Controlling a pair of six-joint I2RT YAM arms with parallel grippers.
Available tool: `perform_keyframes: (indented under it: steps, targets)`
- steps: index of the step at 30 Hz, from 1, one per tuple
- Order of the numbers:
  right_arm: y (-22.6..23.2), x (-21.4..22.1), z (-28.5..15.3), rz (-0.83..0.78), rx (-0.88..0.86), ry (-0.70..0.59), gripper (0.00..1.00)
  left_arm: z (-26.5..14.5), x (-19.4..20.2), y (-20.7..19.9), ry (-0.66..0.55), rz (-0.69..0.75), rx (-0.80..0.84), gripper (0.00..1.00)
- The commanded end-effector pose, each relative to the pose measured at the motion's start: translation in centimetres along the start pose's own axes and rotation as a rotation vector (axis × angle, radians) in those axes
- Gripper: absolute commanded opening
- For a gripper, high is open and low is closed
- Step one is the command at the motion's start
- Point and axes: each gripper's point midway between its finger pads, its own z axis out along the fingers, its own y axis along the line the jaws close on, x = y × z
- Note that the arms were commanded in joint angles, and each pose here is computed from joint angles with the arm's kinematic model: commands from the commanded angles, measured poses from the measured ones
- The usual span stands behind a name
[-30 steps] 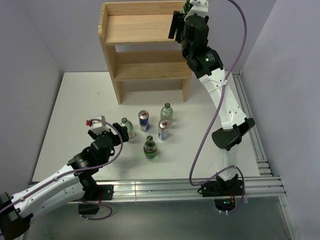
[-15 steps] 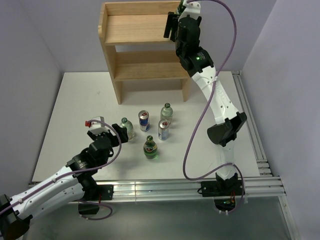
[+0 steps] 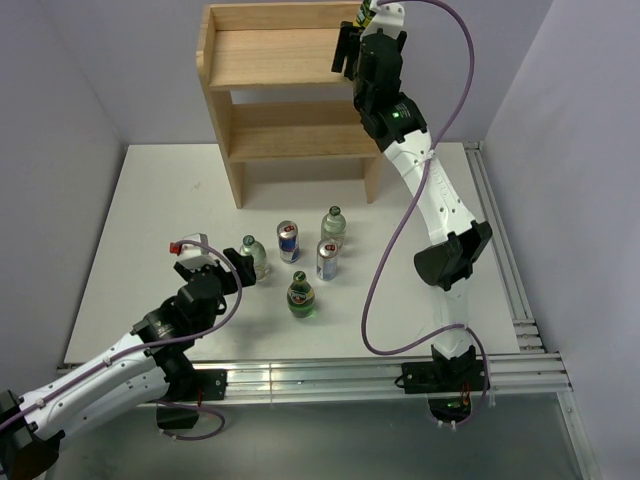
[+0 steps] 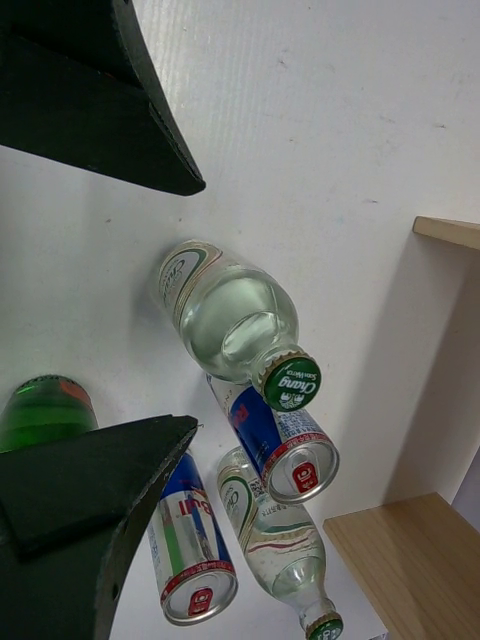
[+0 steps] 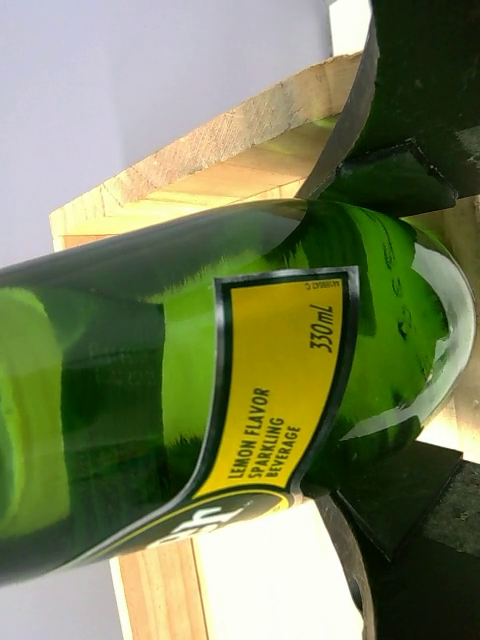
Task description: Place and organize the beverage onto the shelf
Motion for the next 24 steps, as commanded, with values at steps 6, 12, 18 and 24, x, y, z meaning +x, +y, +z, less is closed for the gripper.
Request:
perform_keyframes:
  steps: [6, 12, 18, 24]
  targets:
    - [-0.7, -6.2, -1.0, 0.098, 0.008, -0.165, 0.98, -0.3, -0.2, -0.5, -0.003, -0.026, 0.025, 0.99]
    - [-0.6, -5.2, -0.9, 0.089, 0.010, -0.142, 1.00, -0.3, -0.3, -0.5, -0.004, -0.030, 0.027, 0.99]
    - [-0.6, -4.8, -1.5, 0.077, 0.014, -0.128, 1.00, -0.3, -0.3, -0.4, -0.006, -0.028, 0.024, 0.99]
    - [-0.5, -5.8, -3.8, 0.082, -0.015, -0.123, 1.00, -0.3, -0.3, -0.4, -0.006, -0.028, 0.021, 0.99]
